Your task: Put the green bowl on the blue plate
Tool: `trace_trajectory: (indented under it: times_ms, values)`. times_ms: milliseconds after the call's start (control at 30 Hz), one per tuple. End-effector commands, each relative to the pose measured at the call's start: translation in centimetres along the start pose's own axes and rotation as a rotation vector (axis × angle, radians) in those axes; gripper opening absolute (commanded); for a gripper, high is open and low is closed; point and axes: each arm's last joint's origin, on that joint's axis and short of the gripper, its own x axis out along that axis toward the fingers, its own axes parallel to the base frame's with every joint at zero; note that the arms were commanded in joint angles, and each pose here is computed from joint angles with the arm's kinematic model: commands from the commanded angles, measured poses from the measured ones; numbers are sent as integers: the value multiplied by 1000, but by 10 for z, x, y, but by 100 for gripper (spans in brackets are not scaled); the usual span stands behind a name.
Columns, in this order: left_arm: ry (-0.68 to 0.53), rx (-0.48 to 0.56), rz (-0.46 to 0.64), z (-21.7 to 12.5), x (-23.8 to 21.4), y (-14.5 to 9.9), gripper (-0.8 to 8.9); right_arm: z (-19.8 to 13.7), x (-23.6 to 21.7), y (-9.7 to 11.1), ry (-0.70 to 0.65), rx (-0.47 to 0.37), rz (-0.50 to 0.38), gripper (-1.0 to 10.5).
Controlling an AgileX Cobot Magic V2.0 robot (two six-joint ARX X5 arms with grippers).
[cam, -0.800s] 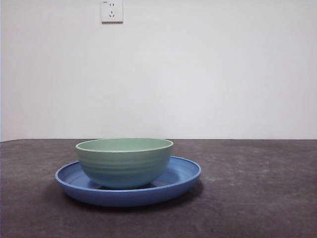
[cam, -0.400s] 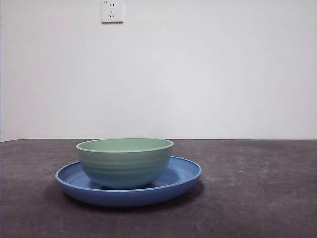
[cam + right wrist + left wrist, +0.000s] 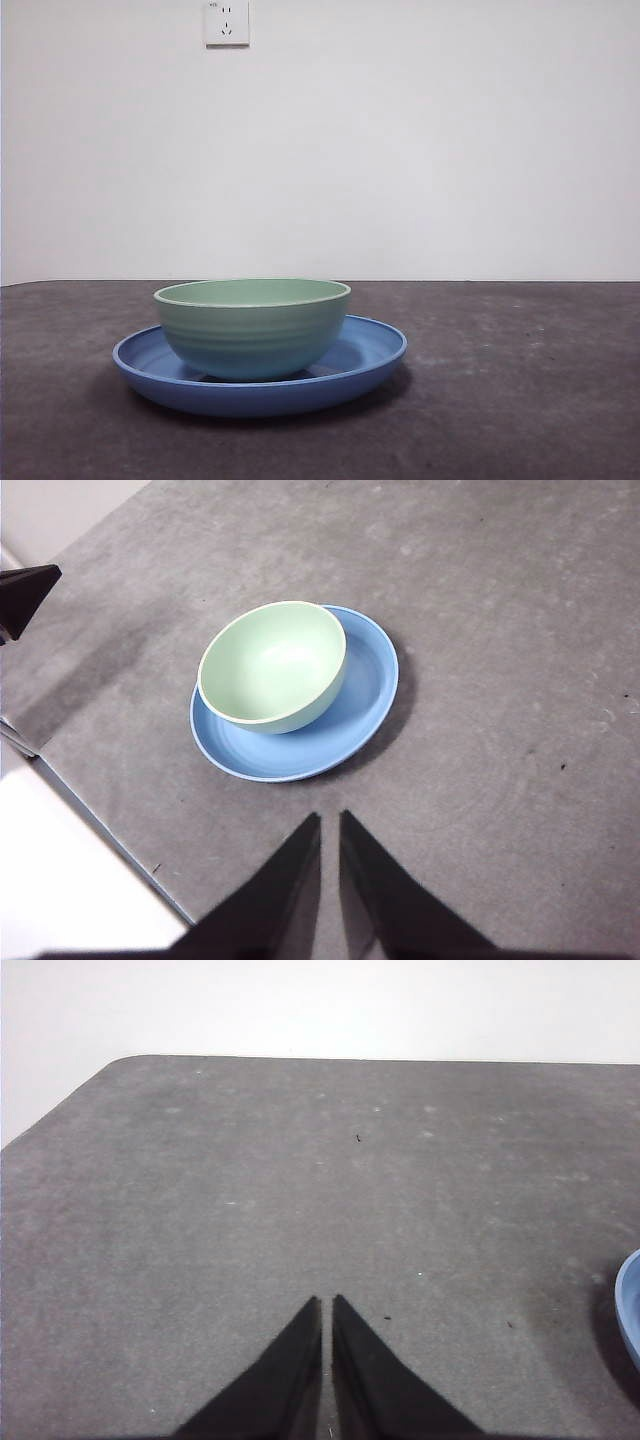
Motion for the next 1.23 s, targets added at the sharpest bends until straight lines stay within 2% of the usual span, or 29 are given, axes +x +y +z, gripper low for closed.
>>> trace_trajectory:
  times_ms: [33, 467, 600, 667, 833, 1033, 1100, 1233]
  values:
    - [28, -9, 3, -7, 2, 0, 19, 2, -1, 1, -12, -1, 7, 29]
    - [28, -9, 3, -7, 2, 0, 19, 2, -1, 1, -12, -1, 7, 29]
    - [28, -9, 3, -7, 2, 0, 19, 0, -8, -1, -58, 13, -35, 29]
    - [28, -9, 3, -7, 2, 0, 19, -3, -13, -5, -116, -57, -104, 29]
    - [28, -9, 3, -7, 2, 0, 19, -22, -8, -21, -301, -147, -302, 29]
    - [28, -9, 3, -7, 2, 0, 19, -65, 22, -56, -448, -105, -554, 29]
    - [28, -9, 3, -7, 2, 0, 19, -77, 30, -65, -473, -96, -607, 29]
    - [28, -9, 3, -7, 2, 0, 19, -99, 44, -78, -494, -90, -647, 29]
